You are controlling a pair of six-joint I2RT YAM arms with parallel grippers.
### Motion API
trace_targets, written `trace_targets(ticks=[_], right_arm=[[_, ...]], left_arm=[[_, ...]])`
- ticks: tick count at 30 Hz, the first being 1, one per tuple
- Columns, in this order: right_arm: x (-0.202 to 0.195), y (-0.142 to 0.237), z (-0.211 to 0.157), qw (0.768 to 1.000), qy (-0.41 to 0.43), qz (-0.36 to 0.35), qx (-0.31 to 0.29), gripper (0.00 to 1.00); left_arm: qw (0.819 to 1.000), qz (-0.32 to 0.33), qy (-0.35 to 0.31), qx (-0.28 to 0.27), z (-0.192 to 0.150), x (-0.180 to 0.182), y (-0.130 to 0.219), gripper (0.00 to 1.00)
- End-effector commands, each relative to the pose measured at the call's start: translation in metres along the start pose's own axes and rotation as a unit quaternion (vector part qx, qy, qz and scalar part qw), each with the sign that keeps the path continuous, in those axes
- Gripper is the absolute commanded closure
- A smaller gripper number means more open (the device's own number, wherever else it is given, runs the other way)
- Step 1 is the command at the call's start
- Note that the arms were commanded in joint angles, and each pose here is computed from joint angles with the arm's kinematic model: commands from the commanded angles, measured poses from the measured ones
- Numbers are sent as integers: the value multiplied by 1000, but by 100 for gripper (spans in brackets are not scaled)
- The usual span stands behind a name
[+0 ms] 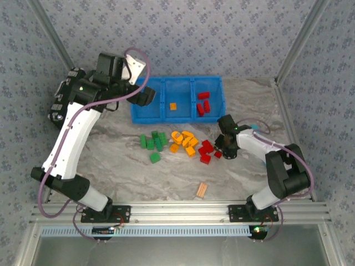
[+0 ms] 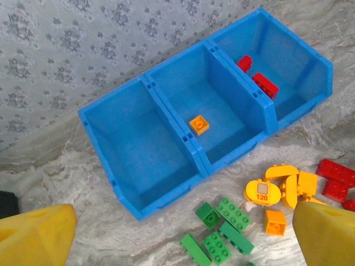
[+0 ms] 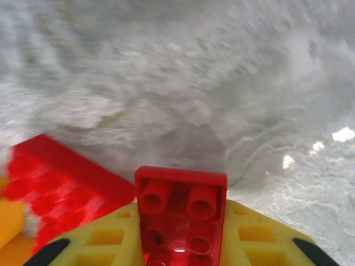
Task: Sort the legos into containers by color
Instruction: Pick up the lego from the middle-right of the table, then place the lego in the container.
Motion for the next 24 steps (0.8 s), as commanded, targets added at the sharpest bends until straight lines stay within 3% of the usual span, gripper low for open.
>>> trace_targets(ticks=[1,6,10,16,24], right_arm=[[21,47,18,992,112,-2,-65,75],[55,96,51,965,213,-25,-151,72],[80,103,82,945,260,-37,-195,72],[114,79,128,928,297,-47,-219,72],[134,33,172,935,286,-33,-205,71]], left_arm=[[1000,16,-4,13,2,8,-1,0],[1000,11,18,22,3,19,-11,0],[999,14,24,24,4,24,-15,0],[999,25,21,31,3,25,-20,0],[998,44,14,33,1,30,-21,0]])
Point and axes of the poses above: each hand's point on the last joint's axis, 136 mm out from that joint toward the fingers, its own y axis back along the fingers, its own x axis along the line the jaws close on, z = x × y, the point moved 10 cm from there along y, back along the fingers, and after that the axes turned 10 degrees about y, right-handed, at the moved point
